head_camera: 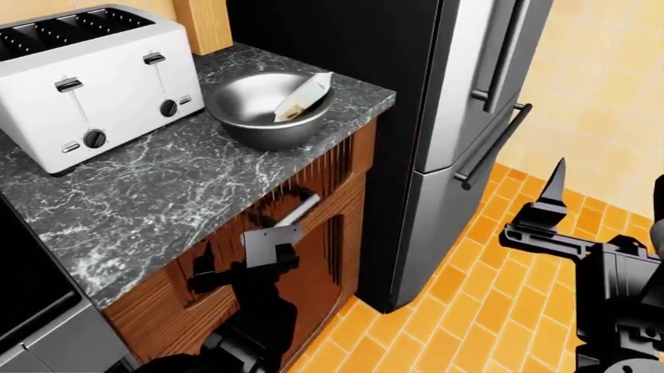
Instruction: Place the bar in the bowl and close the drawer.
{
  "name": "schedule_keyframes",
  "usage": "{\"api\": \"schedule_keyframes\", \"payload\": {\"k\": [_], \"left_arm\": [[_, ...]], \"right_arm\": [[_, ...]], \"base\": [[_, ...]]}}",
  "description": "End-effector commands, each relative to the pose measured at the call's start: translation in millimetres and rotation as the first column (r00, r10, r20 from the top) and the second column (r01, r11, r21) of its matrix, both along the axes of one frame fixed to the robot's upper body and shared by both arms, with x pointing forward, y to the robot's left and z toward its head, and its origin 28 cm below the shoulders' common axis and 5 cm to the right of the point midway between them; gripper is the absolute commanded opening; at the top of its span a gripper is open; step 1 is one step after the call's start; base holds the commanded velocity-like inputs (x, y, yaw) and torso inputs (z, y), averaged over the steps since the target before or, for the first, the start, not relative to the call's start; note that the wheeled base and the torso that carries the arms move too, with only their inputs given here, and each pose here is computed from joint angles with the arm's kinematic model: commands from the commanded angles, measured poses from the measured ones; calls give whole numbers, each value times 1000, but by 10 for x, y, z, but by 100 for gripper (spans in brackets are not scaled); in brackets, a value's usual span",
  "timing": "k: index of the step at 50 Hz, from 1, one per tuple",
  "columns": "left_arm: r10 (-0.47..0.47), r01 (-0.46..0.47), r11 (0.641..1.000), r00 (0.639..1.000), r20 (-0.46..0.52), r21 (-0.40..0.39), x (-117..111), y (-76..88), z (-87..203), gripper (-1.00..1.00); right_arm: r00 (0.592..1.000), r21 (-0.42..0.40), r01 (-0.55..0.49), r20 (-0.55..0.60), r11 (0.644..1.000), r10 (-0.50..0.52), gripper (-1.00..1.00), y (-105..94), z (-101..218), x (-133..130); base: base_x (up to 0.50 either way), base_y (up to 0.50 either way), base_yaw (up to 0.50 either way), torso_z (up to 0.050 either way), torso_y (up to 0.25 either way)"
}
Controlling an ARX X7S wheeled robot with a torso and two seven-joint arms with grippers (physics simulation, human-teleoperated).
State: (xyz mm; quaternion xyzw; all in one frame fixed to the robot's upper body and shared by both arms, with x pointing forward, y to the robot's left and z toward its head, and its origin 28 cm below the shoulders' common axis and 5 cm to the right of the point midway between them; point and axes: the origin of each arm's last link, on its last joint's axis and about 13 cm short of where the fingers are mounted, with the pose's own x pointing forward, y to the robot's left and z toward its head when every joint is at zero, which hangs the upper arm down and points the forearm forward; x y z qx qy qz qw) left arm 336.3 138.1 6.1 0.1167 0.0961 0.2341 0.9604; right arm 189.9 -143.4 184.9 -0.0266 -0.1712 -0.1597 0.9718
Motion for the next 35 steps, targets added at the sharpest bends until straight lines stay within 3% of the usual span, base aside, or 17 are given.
{"api": "schedule_keyframes", "payload": {"k": [1,35], "left_arm": [[138,-138,987,990,-9,-79,44,58,27,100],[138,-138,987,990,-9,-79,44,58,27,100]], "right_arm": [[1000,-1,2,0,1000,-2,100,-3,1,-29],[1000,-13,11,6,1000,-11,100,-18,49,-95]], "base": [[0,0,0,0,0],[0,0,0,0,0]]}}
